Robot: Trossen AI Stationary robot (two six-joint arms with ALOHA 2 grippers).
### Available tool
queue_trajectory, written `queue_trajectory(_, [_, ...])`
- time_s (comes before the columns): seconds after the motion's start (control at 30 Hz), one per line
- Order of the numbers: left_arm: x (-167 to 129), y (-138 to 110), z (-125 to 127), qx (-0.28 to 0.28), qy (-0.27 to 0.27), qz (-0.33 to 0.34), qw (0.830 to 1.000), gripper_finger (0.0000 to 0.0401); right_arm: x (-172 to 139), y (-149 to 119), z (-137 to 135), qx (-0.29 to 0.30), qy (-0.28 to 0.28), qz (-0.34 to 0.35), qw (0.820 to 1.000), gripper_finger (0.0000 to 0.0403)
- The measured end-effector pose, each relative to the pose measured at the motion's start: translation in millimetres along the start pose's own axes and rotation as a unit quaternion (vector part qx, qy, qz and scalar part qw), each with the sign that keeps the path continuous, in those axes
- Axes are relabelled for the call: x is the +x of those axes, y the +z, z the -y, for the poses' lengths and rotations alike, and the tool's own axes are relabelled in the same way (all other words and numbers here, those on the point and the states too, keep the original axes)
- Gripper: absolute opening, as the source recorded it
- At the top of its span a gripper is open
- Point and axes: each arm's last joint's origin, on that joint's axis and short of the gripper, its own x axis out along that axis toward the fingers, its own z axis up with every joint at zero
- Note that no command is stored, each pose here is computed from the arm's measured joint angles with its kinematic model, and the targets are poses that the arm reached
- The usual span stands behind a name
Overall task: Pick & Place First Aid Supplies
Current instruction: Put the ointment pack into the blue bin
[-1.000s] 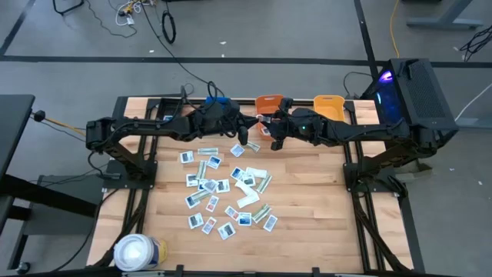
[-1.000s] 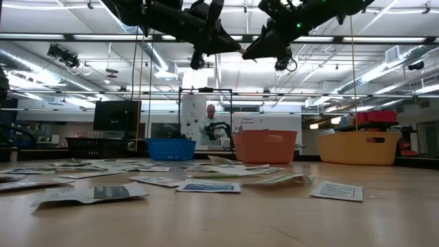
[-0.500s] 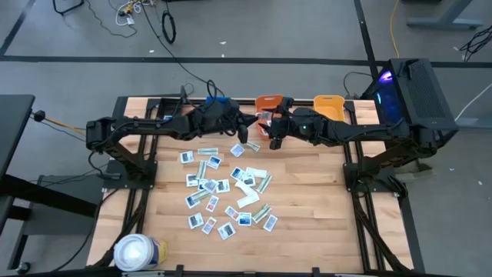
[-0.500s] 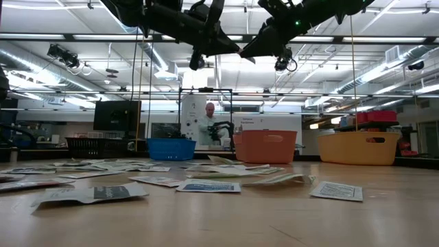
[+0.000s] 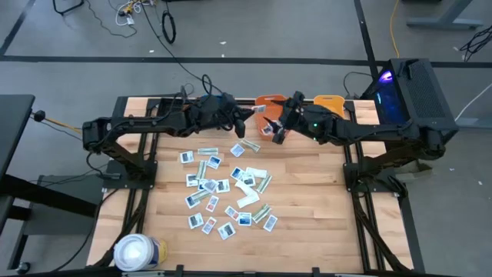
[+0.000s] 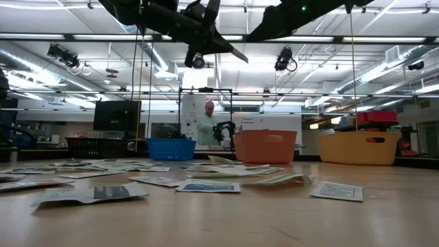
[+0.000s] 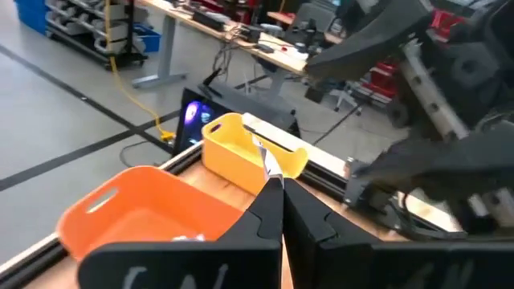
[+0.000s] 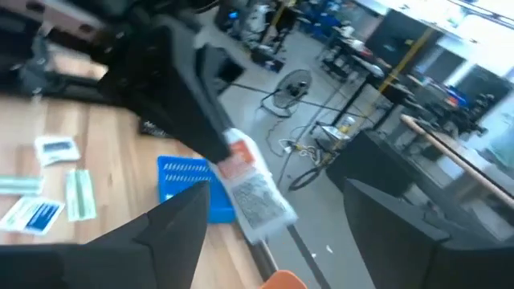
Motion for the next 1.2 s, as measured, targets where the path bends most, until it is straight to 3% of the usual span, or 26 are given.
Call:
queue_trajectory(0.33, [-10,11,-26,-0.004,0.047,-0.018,0.999,0.0,-14,-1,6,0.099,0.011,-0.021,0.995,0.027])
queue_trajectory(0.47, [-16,12,-38,0.007,0.074,-0.045,0.996,0.0,-15,-6,2,0.126,0.056,-0.043,0.989,0.0267])
queue_trajectory(0.77, [-22,4,-63,0.011,0.127,-0.116,0.985,0.0,-18,-21,-4,0.144,0.09,-0.122,0.978,0.0261])
queue_trajectory(0.97, [-28,0,-80,0.002,0.162,-0.156,0.974,0.0,-21,-30,-6,0.163,0.092,-0.172,0.967,0.022])
queue_trajectory(1.2, [-38,-6,-101,0.009,0.228,-0.213,0.95,0.0,-22,-32,-7,0.182,0.093,-0.186,0.961,0.015])
